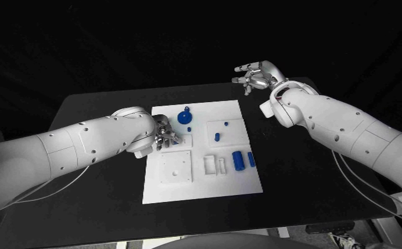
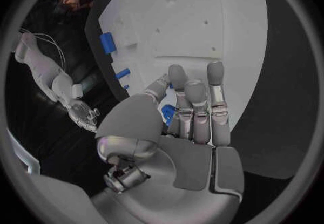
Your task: Assemble the parts on the task board
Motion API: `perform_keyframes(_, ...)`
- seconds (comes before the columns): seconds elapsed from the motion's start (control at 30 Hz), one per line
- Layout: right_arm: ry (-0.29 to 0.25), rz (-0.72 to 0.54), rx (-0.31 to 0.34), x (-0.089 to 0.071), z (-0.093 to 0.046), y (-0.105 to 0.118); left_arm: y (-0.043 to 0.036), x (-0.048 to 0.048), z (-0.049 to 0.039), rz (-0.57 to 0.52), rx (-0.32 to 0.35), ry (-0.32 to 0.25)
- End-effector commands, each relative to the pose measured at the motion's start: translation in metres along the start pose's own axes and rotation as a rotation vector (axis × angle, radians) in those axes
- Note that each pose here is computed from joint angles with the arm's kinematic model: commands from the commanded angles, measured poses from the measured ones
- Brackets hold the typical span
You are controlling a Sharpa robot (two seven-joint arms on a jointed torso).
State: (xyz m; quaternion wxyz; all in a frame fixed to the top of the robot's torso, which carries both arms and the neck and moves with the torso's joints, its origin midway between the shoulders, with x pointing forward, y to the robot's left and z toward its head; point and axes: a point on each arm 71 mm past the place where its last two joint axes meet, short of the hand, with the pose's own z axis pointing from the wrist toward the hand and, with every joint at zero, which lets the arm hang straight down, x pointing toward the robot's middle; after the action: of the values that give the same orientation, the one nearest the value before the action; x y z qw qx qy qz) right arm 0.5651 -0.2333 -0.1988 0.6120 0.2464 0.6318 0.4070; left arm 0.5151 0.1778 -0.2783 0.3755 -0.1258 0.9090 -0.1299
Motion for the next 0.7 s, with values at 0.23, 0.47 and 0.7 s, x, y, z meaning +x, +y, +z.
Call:
perform_keyframes(0.23,0.016,-0.004,0.000,0.002,0.001,-0.001,-0.0011,0.0004,-0.0025,-0.014,0.019,-0.012)
perform_keyframes(0.47,0.020,-0.004,0.002,0.003,0.001,-0.002,-0.0015,-0.0036,-0.0062,-0.009,0.020,-0.011)
perform_keyframes(0.7,0.022,-0.004,0.005,0.003,0.001,-0.003,-0.0029,-0.0085,-0.0097,-0.003,0.022,-0.008)
